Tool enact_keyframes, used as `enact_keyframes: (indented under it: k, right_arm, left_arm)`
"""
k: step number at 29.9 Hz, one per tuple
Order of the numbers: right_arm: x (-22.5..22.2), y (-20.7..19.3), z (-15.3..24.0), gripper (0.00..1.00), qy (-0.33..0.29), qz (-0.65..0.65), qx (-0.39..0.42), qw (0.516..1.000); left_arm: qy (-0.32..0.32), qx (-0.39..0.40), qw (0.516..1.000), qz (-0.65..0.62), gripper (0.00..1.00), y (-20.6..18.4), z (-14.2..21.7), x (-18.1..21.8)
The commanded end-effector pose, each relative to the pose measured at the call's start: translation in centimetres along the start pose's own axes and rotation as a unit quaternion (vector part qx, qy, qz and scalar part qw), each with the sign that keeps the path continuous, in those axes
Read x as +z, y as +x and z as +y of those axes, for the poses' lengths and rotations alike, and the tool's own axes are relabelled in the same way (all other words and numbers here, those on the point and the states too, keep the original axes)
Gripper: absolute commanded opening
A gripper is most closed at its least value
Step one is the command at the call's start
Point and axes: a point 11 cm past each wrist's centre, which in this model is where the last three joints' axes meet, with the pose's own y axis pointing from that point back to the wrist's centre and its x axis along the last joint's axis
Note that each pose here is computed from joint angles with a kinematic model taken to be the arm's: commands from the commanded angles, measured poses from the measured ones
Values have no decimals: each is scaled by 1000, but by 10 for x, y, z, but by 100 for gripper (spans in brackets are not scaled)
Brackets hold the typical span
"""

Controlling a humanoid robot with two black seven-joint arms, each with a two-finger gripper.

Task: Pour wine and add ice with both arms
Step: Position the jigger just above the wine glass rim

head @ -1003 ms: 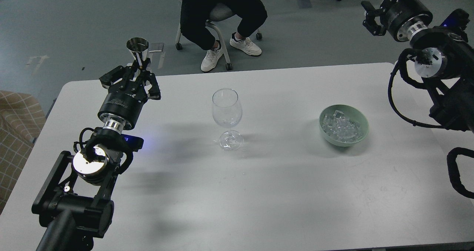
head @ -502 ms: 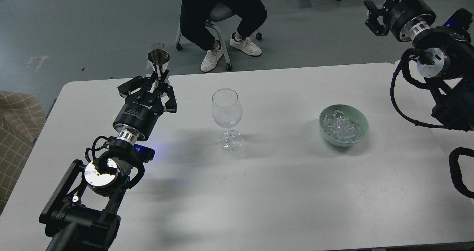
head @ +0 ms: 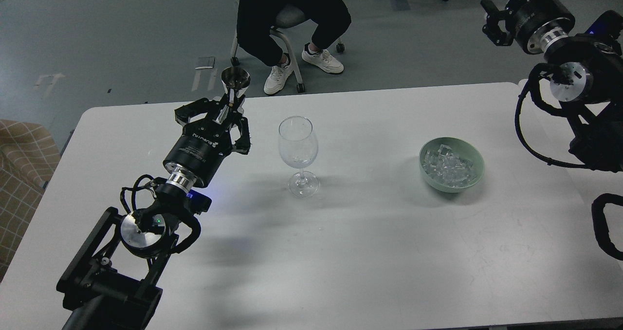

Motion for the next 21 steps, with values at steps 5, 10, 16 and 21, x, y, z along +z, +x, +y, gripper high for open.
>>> enact_keyframes:
  k: [5, 10, 16, 21]
  right_arm:
    - [-5, -1, -1, 100, 4, 0, -3, 1000]
    - [-5, 0, -1, 100, 2, 2, -2, 1000]
    - [-4, -1, -1, 100, 1, 1, -3, 1000]
    - [-3, 0, -1, 100, 0, 2, -2, 1000]
  left_arm:
    - [10, 0, 999, -34, 0, -2, -1, -6]
    - [13, -11, 998, -53, 0, -9, -1, -7]
    - [17, -13, 997, -69, 0, -12, -1, -7]
    - [31, -19, 995, -97, 0, -16, 0, -14]
